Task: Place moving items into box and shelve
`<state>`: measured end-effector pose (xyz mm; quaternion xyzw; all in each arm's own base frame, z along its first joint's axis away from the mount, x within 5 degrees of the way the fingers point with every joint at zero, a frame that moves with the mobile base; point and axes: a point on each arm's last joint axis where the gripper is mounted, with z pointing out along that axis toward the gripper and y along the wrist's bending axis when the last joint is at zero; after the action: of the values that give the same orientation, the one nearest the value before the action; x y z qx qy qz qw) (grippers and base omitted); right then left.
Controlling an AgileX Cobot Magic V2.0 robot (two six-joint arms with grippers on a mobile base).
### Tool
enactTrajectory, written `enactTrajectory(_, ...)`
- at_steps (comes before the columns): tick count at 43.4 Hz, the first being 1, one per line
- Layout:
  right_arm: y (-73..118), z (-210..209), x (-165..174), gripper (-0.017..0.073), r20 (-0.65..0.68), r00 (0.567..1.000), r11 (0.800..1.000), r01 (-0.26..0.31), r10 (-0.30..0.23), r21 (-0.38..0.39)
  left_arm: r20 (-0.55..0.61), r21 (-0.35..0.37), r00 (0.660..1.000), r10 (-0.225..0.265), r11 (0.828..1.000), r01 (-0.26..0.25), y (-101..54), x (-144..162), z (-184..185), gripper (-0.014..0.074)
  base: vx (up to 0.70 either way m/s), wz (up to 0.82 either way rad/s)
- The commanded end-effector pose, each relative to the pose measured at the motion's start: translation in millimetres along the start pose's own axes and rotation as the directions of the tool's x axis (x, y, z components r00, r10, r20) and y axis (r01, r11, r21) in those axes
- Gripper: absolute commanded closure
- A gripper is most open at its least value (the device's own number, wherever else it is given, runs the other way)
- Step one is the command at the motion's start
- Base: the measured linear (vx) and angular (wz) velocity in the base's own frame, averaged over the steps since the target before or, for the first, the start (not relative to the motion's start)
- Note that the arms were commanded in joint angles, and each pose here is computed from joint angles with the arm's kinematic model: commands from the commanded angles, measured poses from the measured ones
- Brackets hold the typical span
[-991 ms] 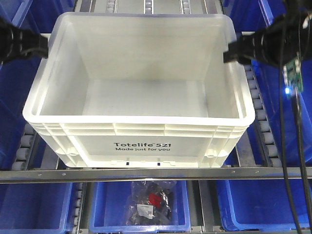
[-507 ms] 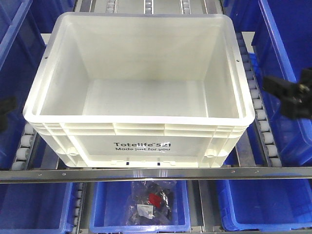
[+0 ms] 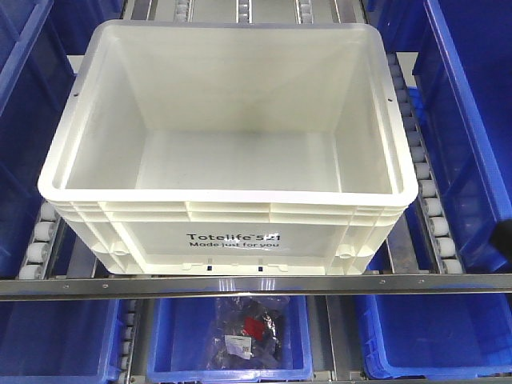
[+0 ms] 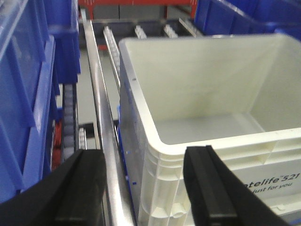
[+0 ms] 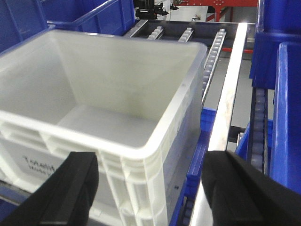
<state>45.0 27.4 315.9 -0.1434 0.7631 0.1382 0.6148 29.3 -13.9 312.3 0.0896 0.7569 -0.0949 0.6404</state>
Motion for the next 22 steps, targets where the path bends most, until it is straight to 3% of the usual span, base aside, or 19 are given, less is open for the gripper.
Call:
enactTrajectory(1, -1.4, -0.5, 3.7, 0.0048, 0.064, 0.998, 1.0, 0.009, -0.01, 0.017, 0.083, 0.006, 0.996, -0.012, 1.0, 0.012, -0.4, 2.2, -4.0, 0.0106, 0.0, 0.0)
enactTrajectory(2, -2.0, 1.7, 8.3, 0.0048, 0.057, 0.998, 1.0, 0.01, -0.011, 0.02, 0.086, 0.004, 0.996, -0.013, 1.0, 0.013, -0.1, 5.8, -3.0, 0.0106, 0.0, 0.0)
enactTrajectory(3, -15.6, 27.8, 39.0, 0.0048, 0.125, 0.992, 0.993, 0.011, -0.025, 0.115, 0.216, -0.039, 0.976, -0.022, 0.999, 0.031, 7.1, 27.7, 20.5, 0.0106, 0.0, 0.0)
enactTrajectory(7, -22.2, 36.2, 47.0, 0.0048, 0.177, 0.984, 0.986, -0.001, -0.029, 0.167, 0.252, -0.056, 0.967, -0.023, 0.998, 0.039, 9.9, 36.2, 29.0, 0.0106, 0.0, 0.0)
enactTrajectory(22, -27.0, 40.3, 45.7, 0.0048, 0.235, 0.971, 0.978, -0.012, -0.038, 0.209, 0.239, -0.065, 0.97, -0.036, 0.997, 0.053, 11.8, 47.2, 37.2, 0.0108, 0.0, 0.0)
